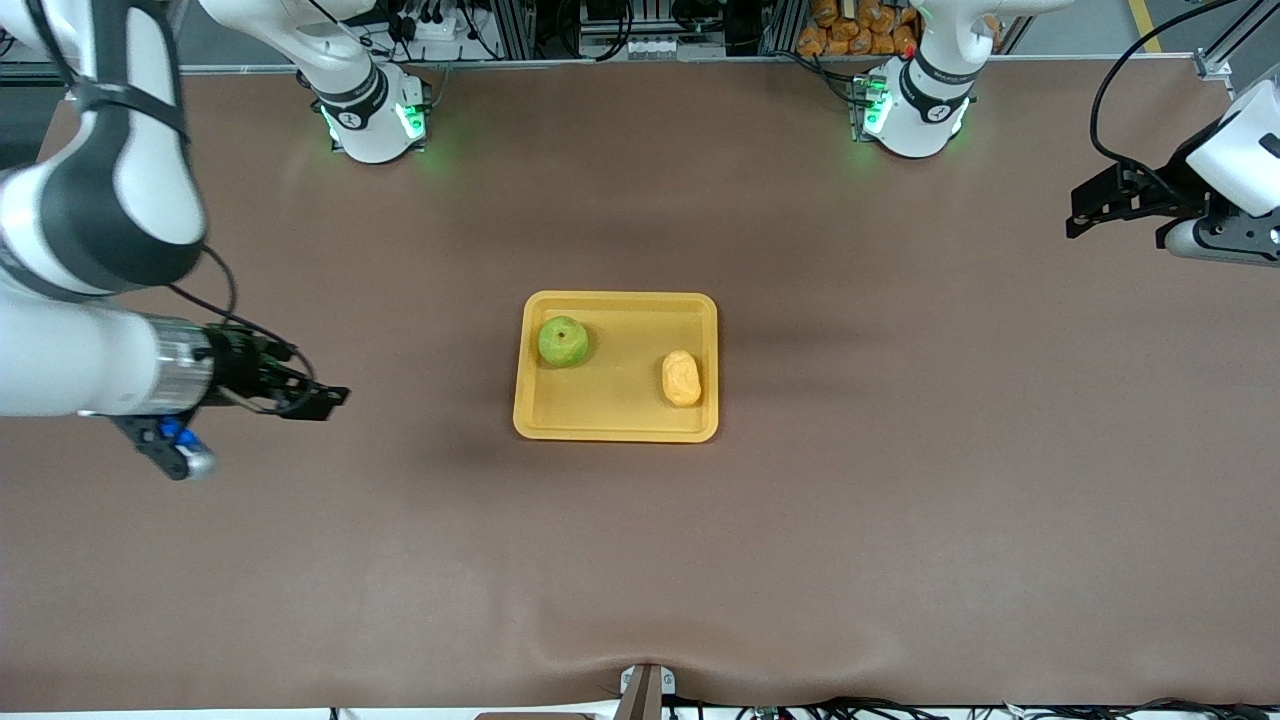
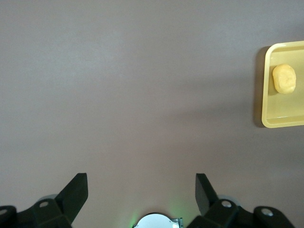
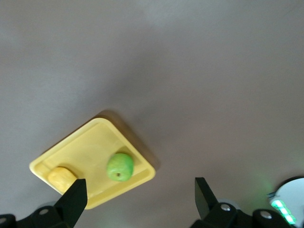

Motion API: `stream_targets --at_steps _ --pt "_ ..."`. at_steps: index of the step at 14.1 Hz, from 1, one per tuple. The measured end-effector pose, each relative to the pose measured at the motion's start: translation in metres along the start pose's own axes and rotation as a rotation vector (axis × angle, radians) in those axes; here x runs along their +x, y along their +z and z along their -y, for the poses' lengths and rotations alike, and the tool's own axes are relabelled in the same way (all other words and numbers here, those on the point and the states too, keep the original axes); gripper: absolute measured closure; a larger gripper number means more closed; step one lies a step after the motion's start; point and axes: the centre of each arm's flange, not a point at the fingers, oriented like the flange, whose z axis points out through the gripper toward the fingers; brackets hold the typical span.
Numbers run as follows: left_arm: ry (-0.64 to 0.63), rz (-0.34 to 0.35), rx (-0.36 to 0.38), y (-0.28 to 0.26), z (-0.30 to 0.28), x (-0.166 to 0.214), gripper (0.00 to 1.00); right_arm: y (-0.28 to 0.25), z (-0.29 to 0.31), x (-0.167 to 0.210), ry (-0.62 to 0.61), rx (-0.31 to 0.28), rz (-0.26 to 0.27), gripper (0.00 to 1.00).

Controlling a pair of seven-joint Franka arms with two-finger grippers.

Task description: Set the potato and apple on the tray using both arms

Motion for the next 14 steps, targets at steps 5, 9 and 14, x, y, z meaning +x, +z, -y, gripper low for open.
stream_targets --at_steps 5,9,14 --pt "-0.007 0.007 -0.001 0.004 0.004 0.002 0.0 -0.061 -0.082 0.016 -0.248 -0.038 -0.053 0.0" --pt "-0.01 0.01 -0.002 0.005 0.006 0.003 0.0 -0.121 -0.131 -0.012 -0.402 -0.124 -0.177 0.0" --pt "-0.011 0.01 -0.002 0.005 0.007 0.004 0.0 -0.134 -0.145 -0.058 -0.461 -0.128 -0.229 0.0"
